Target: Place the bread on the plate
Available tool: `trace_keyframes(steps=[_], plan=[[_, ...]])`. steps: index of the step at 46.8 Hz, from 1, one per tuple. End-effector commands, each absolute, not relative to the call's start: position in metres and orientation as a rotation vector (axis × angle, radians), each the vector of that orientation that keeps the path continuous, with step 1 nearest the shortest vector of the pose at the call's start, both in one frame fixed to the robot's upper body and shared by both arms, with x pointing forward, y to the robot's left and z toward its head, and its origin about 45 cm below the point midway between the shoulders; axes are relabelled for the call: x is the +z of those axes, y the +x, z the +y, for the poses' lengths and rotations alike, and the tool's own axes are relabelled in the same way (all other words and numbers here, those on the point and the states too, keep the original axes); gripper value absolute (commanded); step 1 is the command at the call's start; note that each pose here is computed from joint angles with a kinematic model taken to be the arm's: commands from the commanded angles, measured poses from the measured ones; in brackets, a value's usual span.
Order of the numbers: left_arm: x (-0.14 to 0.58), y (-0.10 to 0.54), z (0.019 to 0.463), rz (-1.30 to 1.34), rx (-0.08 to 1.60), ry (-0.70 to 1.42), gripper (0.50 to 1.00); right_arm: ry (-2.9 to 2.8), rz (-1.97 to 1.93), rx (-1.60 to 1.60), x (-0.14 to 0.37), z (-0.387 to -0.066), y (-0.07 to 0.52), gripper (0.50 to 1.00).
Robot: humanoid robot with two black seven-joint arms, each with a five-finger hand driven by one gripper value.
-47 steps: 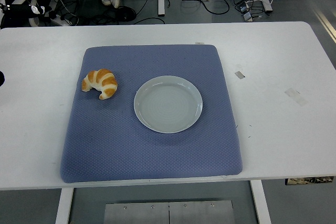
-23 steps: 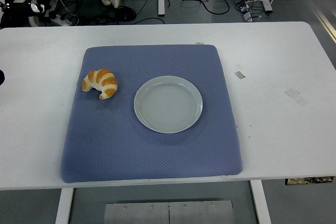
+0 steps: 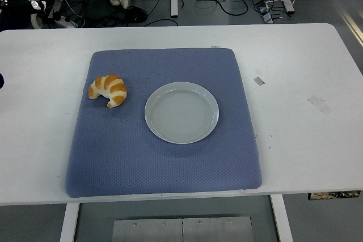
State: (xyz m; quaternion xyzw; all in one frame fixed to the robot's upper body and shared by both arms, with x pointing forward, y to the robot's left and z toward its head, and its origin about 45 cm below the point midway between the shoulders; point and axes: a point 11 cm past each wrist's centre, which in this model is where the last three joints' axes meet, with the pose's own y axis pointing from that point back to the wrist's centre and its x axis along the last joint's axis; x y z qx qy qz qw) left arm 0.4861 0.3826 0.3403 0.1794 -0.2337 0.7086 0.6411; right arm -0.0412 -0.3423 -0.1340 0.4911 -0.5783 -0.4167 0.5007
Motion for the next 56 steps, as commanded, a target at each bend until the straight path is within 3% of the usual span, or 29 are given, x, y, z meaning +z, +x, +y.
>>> trace_keyframes(steps=[1, 56], plan=[[0.3408, 0.4863, 0.3825, -0.533, 1.616, 0.407, 0.987, 1.188, -1.398, -1.007, -0.1340, -0.3423, -0.0411, 1.000], [0.3442, 0.4874, 0.3740, -0.536, 1.587, 0.405, 0.990, 1.188, -1.398, -1.007, -0.1340, -0.3423, -0.0411, 1.000]])
